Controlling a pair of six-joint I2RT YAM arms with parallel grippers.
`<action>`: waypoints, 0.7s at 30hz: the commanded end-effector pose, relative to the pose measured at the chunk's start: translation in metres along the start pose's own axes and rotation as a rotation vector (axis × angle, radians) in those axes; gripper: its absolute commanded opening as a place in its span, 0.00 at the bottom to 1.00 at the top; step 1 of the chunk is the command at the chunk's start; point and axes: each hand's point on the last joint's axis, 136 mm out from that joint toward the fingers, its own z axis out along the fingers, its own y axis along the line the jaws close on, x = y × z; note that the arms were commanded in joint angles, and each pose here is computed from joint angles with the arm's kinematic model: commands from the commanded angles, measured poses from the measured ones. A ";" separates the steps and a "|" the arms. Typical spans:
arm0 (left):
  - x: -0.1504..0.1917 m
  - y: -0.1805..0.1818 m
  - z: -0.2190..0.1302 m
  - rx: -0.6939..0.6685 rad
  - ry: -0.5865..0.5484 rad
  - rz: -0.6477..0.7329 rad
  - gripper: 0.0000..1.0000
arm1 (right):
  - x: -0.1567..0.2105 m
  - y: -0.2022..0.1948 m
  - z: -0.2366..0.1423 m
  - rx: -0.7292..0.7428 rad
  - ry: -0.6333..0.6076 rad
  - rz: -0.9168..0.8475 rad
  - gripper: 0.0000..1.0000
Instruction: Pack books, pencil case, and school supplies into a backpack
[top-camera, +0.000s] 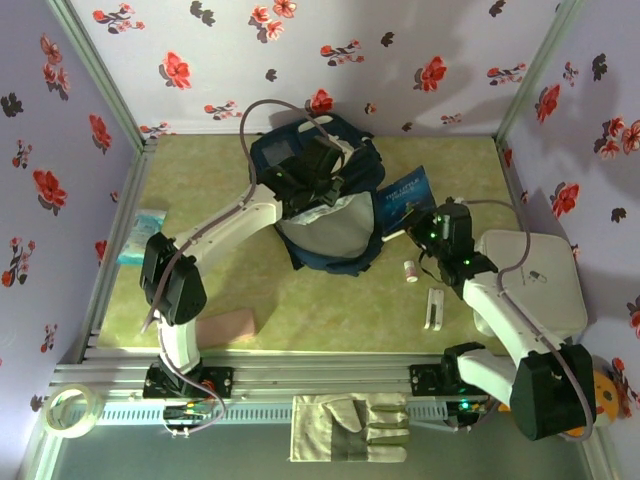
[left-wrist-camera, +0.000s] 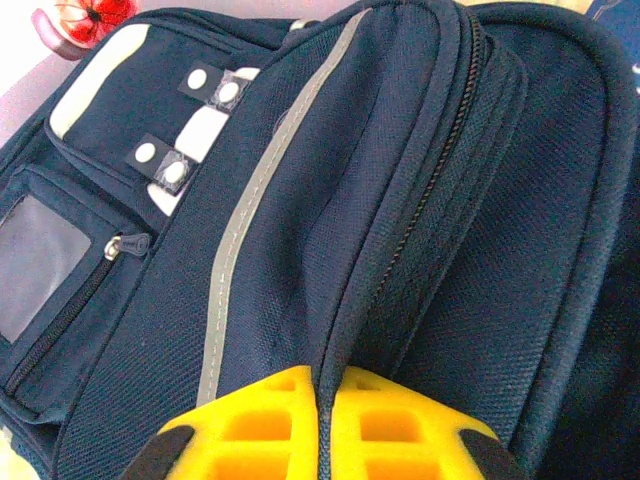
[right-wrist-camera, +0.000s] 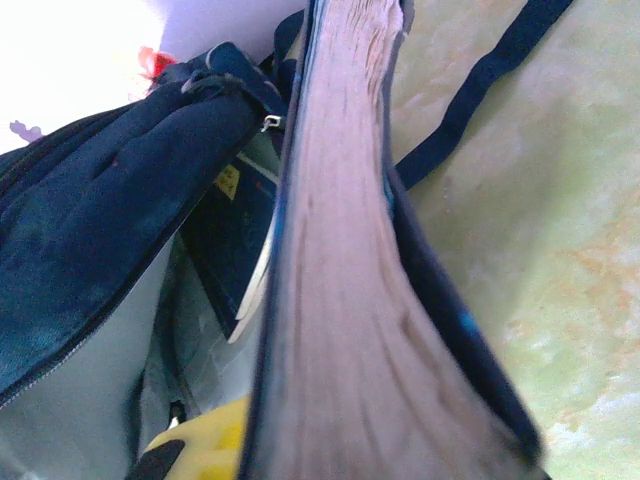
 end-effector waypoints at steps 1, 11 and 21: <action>-0.074 0.006 -0.041 0.015 -0.251 -0.111 0.00 | 0.004 0.051 -0.008 -0.210 -0.004 -0.007 0.12; -0.073 0.007 -0.038 0.009 -0.237 -0.128 0.00 | 0.028 0.080 -0.009 -0.329 0.023 -0.045 0.11; -0.074 0.008 -0.041 0.008 -0.238 -0.136 0.00 | 0.040 0.073 -0.011 -0.318 0.075 -0.047 0.12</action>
